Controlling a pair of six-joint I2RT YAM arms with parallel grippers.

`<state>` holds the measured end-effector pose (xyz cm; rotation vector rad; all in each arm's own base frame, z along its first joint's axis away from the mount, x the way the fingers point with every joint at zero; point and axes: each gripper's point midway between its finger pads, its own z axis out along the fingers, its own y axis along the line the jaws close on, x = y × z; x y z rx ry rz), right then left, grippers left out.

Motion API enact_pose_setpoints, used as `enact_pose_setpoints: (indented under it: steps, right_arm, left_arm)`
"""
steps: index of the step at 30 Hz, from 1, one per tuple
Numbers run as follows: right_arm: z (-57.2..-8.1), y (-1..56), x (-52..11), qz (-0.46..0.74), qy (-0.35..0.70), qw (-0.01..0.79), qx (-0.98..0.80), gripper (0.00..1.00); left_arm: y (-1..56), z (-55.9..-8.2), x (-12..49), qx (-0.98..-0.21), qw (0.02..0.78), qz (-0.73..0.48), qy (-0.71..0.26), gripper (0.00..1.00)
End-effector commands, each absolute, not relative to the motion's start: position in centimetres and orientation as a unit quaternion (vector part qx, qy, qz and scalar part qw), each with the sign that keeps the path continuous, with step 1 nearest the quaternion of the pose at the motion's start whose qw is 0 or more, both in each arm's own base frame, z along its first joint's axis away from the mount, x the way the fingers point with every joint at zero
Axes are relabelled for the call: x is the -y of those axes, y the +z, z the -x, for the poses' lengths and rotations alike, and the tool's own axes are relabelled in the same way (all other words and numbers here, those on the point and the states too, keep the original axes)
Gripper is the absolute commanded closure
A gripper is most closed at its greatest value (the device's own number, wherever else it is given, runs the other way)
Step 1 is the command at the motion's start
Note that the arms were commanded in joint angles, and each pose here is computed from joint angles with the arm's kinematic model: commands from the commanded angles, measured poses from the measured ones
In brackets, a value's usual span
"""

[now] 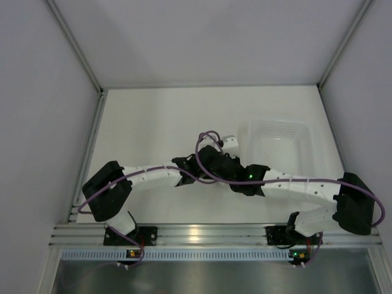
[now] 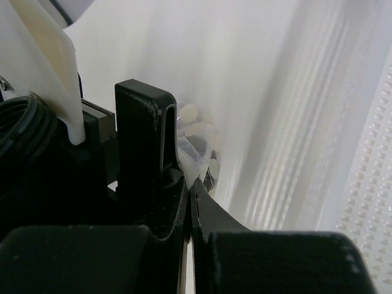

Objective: Open the zip-top bag and remove the fake food

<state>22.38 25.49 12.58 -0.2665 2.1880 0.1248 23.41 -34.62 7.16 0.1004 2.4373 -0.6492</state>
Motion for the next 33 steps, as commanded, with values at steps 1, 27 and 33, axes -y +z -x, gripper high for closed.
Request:
enact_pose_setpoints:
  steps: [1, 27, 33]
  right_arm:
    - [-21.9, 16.2, -29.9, 0.108, 0.162, 0.471, -0.860, 1.00]
    - [-23.3, 14.8, -28.1, 0.099, 0.177, 0.458, -0.866, 1.00]
    - [-23.2, 14.8, -28.5, 0.103, 0.184, 0.457, -0.864, 1.00]
  left_arm:
    - [4.6, -22.3, 34.6, -0.936, 0.274, -0.062, -0.213, 0.42]
    - [-1.7, -20.5, 37.8, -0.956, 0.202, -0.110, -0.181, 0.18]
    - [-0.9, -21.2, 38.2, -0.953, 0.220, -0.103, -0.183, 0.51]
